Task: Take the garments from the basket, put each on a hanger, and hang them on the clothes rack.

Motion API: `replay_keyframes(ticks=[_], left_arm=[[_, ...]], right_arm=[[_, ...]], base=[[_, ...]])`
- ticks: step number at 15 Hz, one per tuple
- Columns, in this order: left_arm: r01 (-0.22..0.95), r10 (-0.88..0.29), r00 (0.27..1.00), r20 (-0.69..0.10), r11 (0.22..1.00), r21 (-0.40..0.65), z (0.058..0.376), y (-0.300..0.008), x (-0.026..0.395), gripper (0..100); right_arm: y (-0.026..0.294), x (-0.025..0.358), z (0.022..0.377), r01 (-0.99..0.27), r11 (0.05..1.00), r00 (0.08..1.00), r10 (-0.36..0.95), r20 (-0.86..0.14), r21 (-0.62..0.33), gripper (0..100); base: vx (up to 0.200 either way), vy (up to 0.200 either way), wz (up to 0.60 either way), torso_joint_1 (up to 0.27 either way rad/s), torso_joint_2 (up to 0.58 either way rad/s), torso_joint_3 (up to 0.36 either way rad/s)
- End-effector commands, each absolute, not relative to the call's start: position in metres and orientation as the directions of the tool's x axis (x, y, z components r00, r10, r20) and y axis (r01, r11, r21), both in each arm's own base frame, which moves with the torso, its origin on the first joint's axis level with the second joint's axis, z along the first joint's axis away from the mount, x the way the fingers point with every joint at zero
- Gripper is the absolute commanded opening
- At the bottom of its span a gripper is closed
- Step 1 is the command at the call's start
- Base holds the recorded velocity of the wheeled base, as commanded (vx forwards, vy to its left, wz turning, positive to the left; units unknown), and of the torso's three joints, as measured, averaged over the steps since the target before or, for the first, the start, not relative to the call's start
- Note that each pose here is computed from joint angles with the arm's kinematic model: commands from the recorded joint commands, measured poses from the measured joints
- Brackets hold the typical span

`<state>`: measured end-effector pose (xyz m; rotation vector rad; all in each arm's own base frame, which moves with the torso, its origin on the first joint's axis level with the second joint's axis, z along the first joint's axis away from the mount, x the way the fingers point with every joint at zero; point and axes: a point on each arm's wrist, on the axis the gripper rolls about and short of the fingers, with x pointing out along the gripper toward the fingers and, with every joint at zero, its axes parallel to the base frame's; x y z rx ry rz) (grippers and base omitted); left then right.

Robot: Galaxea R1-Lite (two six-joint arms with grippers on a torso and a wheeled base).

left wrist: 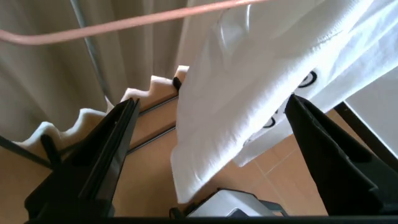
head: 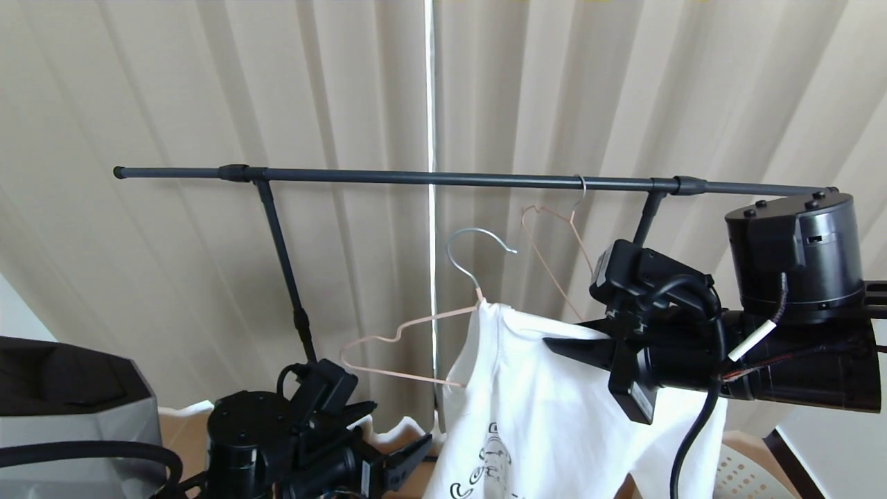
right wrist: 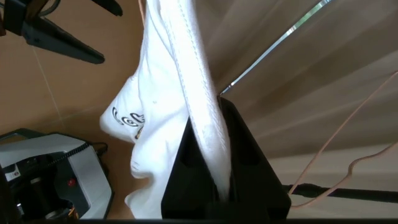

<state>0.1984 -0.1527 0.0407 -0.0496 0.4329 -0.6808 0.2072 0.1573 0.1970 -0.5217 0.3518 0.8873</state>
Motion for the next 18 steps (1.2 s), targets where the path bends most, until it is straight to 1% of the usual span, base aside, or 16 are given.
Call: replay_keyframes(ticks=[1, 3, 6, 7, 9, 13, 14, 18], left_arm=[[0.613, -0.635, 0.683, -0.360, 0.767, -0.189, 0.035, -0.167, 0.207, 100], [0.639, -0.661, 0.676, -0.324, 0.746, -0.189, 0.040, -0.178, 0.209, 100], [0.644, -0.668, 0.684, -0.292, 0.742, -0.188, 0.042, -0.185, 0.217, 100], [0.639, -0.663, 0.688, -0.294, 0.746, -0.186, 0.041, -0.186, 0.219, 100], [0.605, -0.626, 0.723, -0.293, 0.778, -0.170, 0.037, -0.190, 0.225, 100], [0.584, -0.604, 0.747, -0.277, 0.796, -0.162, 0.037, -0.194, 0.231, 100], [0.555, -0.574, 0.775, -0.263, 0.818, -0.151, 0.035, -0.199, 0.238, 100], [0.539, -0.557, 0.790, -0.257, 0.830, -0.141, 0.034, -0.201, 0.241, 100]], right_arm=[[0.155, 0.204, 0.194, -0.806, 0.521, 0.586, 0.638, -0.499, -0.280, 0], [0.155, 0.203, 0.192, -0.808, 0.521, 0.583, 0.638, -0.503, -0.276, 0], [0.152, 0.200, 0.195, -0.805, 0.533, 0.586, 0.642, -0.494, -0.262, 0], [0.152, 0.199, 0.196, -0.804, 0.536, 0.587, 0.645, -0.490, -0.259, 0], [0.150, 0.196, 0.199, -0.802, 0.540, 0.590, 0.650, -0.478, -0.255, 0], [0.153, 0.191, 0.202, -0.813, 0.524, 0.577, 0.668, -0.470, -0.254, 0], [0.155, 0.189, 0.202, -0.817, 0.526, 0.570, 0.674, -0.470, -0.237, 0], [0.157, 0.188, 0.203, -0.818, 0.533, 0.567, 0.679, -0.466, -0.218, 0]], base=[[0.000, 0.000, 0.00, 0.000, 0.00, 0.000], [0.000, 0.000, 0.00, 0.000, 0.00, 0.000], [0.000, 0.000, 0.00, 0.000, 0.00, 0.000], [0.000, 0.000, 0.00, 0.000, 0.00, 0.000], [0.000, 0.000, 0.00, 0.000, 0.00, 0.000], [0.000, 0.000, 0.00, 0.000, 0.00, 0.000], [0.000, 0.000, 0.00, 0.000, 0.00, 0.000], [0.000, 0.000, 0.00, 0.000, 0.00, 0.000]])
